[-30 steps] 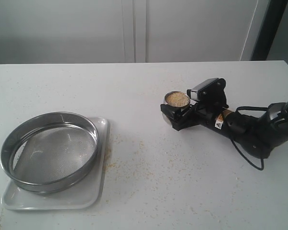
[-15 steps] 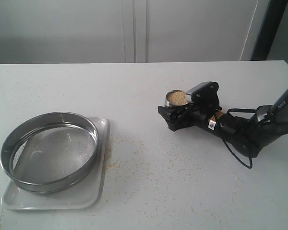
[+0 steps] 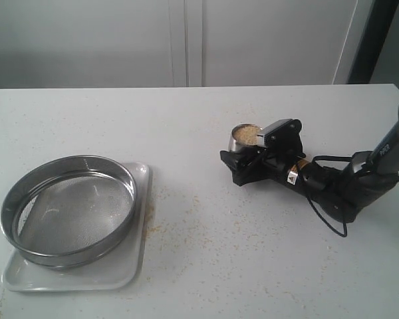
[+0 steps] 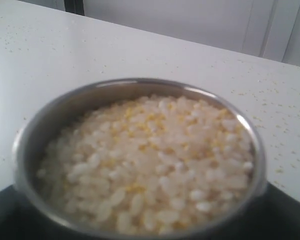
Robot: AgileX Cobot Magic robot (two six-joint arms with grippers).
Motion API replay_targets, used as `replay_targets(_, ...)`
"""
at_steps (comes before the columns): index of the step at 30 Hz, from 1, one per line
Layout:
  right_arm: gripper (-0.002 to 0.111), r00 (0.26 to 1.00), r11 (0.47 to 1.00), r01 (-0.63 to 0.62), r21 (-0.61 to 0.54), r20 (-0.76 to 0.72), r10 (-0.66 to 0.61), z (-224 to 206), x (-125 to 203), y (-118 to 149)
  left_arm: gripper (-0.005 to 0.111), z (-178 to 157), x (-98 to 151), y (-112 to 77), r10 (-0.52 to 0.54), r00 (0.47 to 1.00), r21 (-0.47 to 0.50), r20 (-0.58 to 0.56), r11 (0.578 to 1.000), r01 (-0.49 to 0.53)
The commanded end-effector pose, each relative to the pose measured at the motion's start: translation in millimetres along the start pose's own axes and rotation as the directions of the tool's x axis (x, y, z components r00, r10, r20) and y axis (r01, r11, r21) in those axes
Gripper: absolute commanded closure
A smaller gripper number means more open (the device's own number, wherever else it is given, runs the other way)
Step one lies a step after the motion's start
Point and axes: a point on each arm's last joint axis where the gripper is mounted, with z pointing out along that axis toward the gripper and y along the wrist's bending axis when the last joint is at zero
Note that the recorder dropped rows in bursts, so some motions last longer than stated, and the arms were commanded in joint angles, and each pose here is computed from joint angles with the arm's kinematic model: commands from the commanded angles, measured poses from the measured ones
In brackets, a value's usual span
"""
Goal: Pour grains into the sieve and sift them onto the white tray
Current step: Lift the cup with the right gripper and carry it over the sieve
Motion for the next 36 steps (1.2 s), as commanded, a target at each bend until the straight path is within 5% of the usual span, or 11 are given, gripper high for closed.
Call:
replay_targets(1, 0.06, 1.0, 1.0, 0.009, 0.004, 0.019, -0.009, 1, -2, -1, 0.107, 0, 0, -0.2, -0.012, 1.0, 0.001, 0.005, 1.0, 0.012)
replay_targets(5, 0.107, 1.0, 1.0, 0.011, 0.001, 0.016, -0.011, 1, -2, -1, 0.107, 0, 0, -0.2, -0.012, 1.0, 0.001, 0.005, 1.0, 0.012)
replay_targets(22, 0.108, 0.991, 1.0, -0.001, -0.023, 0.136, 0.004, -7, -14, 5, 0.107, 0, 0, -0.2, -0.012, 1.0, 0.001, 0.005, 1.0, 0.012)
replay_targets(36, 0.108, 0.986, 0.992, 0.095, -0.077, 0.147, -0.083, -34, -68, 21, 0.107, 0, 0, -0.2, -0.012, 1.0, 0.001, 0.005, 1.0, 0.012)
